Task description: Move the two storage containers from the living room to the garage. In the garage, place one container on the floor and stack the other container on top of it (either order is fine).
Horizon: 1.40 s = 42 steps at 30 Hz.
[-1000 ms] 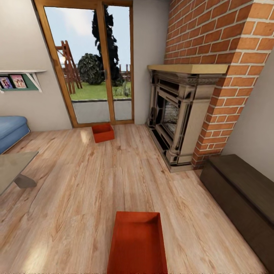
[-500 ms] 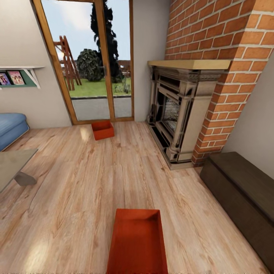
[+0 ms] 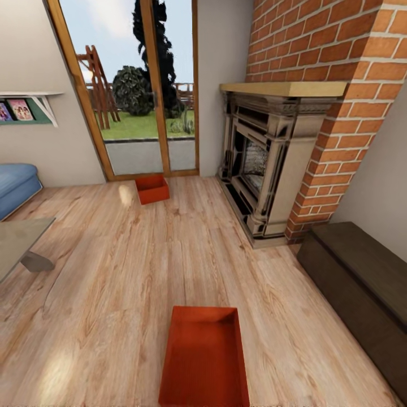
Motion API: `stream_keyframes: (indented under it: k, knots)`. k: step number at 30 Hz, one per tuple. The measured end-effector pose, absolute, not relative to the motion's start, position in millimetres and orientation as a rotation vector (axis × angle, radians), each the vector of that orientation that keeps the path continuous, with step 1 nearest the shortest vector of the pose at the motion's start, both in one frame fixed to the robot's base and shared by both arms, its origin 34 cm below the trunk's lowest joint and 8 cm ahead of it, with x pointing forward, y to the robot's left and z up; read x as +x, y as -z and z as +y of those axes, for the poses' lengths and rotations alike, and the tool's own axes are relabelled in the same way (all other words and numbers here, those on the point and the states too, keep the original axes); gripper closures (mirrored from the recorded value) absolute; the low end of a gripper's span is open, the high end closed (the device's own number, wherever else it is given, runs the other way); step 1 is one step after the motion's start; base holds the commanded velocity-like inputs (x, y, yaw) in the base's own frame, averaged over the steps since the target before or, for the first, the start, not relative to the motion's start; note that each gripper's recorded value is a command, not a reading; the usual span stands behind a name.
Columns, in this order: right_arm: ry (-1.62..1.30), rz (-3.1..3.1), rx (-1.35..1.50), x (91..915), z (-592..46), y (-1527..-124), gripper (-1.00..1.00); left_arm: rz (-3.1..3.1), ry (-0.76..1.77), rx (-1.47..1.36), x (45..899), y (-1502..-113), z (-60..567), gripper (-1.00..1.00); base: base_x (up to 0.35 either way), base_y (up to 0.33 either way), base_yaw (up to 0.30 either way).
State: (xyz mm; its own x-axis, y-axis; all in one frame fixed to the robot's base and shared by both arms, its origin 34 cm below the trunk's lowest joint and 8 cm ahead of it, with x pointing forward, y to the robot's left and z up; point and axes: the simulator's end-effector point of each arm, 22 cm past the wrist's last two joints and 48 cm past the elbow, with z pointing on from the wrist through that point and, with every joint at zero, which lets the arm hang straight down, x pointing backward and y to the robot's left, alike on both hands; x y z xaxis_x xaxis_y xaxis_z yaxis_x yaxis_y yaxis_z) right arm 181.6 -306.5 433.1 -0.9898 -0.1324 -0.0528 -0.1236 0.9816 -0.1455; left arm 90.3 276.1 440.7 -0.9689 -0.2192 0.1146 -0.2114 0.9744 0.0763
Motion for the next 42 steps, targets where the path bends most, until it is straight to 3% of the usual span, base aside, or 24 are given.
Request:
stream_keyframes:
  k: [42]
  knots:
    - [0.222, 3.132, -0.211, 155.2, -309.3, -431.3, -1.0, -2.952, 0.103, 0.353, 75.3, -442.6, 274.7, -1.0, 0.0, 0.0, 0.0]
